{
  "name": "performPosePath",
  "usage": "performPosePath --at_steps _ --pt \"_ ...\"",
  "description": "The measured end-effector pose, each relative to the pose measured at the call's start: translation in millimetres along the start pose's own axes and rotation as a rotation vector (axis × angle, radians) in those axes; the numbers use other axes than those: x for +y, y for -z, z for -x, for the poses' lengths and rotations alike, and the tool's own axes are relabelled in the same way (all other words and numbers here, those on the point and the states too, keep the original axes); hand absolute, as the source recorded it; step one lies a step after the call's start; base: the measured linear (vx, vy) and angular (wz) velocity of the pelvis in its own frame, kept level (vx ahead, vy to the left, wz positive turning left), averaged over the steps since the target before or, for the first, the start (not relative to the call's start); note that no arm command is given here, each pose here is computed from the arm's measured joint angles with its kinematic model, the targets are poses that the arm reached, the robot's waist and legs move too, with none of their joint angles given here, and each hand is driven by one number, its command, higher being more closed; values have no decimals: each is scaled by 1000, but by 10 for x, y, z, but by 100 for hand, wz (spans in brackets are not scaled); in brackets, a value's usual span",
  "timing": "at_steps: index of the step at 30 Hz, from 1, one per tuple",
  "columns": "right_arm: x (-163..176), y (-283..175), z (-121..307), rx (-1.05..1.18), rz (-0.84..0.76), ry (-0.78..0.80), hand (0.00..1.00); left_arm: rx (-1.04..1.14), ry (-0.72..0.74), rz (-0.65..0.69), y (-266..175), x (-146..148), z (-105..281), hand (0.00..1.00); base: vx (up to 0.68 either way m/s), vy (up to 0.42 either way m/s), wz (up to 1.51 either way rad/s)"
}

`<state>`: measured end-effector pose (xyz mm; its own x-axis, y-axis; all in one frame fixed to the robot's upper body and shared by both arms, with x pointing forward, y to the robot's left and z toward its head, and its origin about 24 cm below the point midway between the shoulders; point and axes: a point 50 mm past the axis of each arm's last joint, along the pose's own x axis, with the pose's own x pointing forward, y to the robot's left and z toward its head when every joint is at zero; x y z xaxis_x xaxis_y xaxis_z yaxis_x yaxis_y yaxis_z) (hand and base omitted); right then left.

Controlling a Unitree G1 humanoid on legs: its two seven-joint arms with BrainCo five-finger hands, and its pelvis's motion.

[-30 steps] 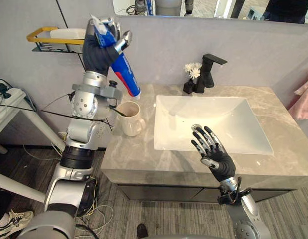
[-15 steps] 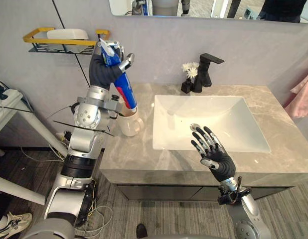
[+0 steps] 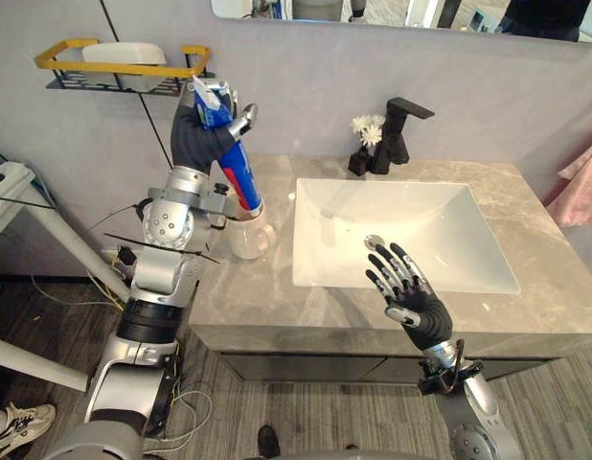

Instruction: Organize washtable

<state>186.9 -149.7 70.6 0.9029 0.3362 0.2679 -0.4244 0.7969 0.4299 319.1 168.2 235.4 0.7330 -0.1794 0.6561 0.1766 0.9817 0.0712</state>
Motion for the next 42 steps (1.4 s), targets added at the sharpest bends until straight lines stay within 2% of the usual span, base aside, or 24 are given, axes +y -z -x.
performPosePath --at_steps 42 --pt "22 54 142 39 -37 1 0 -40 -57 -122 -87 94 -41 100 5 2 0"
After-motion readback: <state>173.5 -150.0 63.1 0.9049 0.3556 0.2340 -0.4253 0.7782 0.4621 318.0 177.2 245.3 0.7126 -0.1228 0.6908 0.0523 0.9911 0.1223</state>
